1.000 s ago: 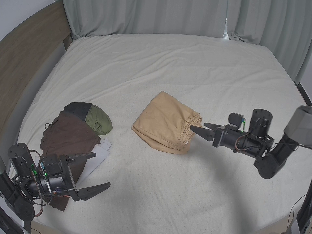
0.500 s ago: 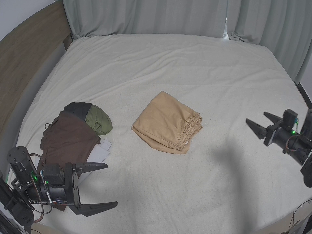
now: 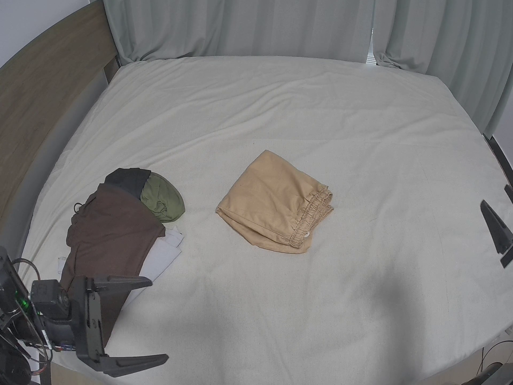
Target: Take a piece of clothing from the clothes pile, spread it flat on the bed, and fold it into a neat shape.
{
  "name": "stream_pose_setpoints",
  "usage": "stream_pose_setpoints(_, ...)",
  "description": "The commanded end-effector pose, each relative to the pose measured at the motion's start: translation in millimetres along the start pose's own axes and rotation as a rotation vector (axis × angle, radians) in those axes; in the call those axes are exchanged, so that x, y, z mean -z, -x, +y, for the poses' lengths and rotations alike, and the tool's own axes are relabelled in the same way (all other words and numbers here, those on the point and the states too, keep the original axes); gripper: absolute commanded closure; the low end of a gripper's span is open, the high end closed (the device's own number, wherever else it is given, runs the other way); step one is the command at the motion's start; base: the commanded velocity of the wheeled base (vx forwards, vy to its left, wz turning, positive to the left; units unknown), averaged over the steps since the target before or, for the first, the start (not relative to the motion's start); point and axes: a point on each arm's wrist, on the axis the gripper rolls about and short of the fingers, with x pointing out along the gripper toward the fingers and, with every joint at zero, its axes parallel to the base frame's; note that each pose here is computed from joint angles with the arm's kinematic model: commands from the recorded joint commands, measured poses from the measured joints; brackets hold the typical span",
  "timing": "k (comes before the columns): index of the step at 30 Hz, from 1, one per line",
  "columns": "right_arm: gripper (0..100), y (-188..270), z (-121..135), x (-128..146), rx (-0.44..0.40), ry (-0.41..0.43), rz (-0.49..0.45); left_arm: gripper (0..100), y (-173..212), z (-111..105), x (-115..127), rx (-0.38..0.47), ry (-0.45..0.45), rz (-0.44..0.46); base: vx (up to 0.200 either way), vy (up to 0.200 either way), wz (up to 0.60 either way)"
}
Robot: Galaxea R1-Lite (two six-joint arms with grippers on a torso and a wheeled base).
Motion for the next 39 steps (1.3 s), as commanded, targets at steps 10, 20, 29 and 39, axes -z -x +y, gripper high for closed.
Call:
stream_pose_setpoints(10, 0, 118, 31, 31, -0.006, 0.038, -0.155, 0, 70, -96, 4, -0.190, -0.078, -0.053, 0.000, 0.000, 0.00)
stream_pose_setpoints(20, 0, 138, 36, 53, 0.005, 0.012, -0.115, 0, 90, -134, 43, -0.250, -0.080, -0.040, 0.000, 0.000, 0.00)
stream_pose_setpoints(29, 0, 139, 31, 79, 0.278, -0.032, 0.141, 0, 92, -125, 43, -0.633, -0.013, -0.003, 0.000, 0.000, 0.00)
stream_pose_setpoints(39, 0, 139, 33, 82, 0.213, -0.037, 0.170, 0, 97, -128, 45, -1.117, -0.021, -0.035, 0.000, 0.000, 0.00)
